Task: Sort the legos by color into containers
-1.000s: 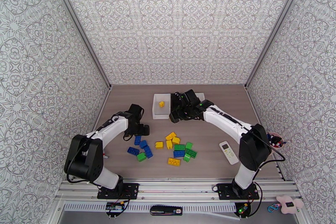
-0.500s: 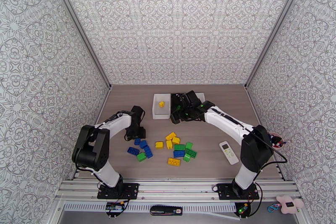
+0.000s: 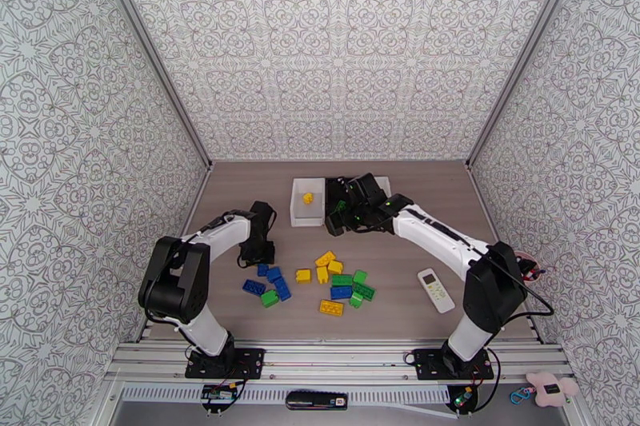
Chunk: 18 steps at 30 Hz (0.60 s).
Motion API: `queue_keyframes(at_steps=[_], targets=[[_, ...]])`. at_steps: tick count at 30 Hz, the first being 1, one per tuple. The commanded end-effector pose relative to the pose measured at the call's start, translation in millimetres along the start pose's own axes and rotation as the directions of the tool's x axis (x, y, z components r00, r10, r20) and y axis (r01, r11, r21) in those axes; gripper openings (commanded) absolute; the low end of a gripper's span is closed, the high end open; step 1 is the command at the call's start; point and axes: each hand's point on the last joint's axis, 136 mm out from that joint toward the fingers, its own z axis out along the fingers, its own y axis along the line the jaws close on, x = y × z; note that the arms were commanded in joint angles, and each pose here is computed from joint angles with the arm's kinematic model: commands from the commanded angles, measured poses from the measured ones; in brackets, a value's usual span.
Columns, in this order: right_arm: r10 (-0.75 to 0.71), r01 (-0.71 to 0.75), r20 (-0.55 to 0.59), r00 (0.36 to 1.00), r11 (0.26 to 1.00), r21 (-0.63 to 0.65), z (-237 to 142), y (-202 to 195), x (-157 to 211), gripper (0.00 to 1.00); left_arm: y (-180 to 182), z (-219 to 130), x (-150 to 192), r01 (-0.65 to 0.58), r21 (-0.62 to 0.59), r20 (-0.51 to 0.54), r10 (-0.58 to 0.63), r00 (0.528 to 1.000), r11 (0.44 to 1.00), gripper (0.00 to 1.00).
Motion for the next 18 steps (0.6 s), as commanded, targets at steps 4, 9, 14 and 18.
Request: queue_keyframes(at_steps=[4, 9, 14, 18], targets=[[0.071, -0.071, 0.105, 0.992, 0.997, -0.005, -22, -3, -12, 0.91, -21, -48, -34, 0.015, 0.114, 0.222, -0.041, 0.974, 0.993, 0.30], [0.140, -0.142, 0.166, 0.976, 0.990, -0.001, -37, -16, -17, 0.91, -61, -92, -59, -0.085, 0.228, 0.395, -0.013, 0.918, 0.970, 0.30], [0.189, -0.195, 0.216, 0.958, 0.981, 0.007, -56, -31, -19, 0.92, -123, -137, -76, -0.302, 0.256, 0.576, 0.106, 0.810, 0.918, 0.29], [0.213, -0.222, 0.239, 0.947, 0.975, 0.012, -68, -40, -17, 0.94, -167, -157, -84, -0.408, 0.287, 0.640, 0.143, 0.755, 0.867, 0.29]])
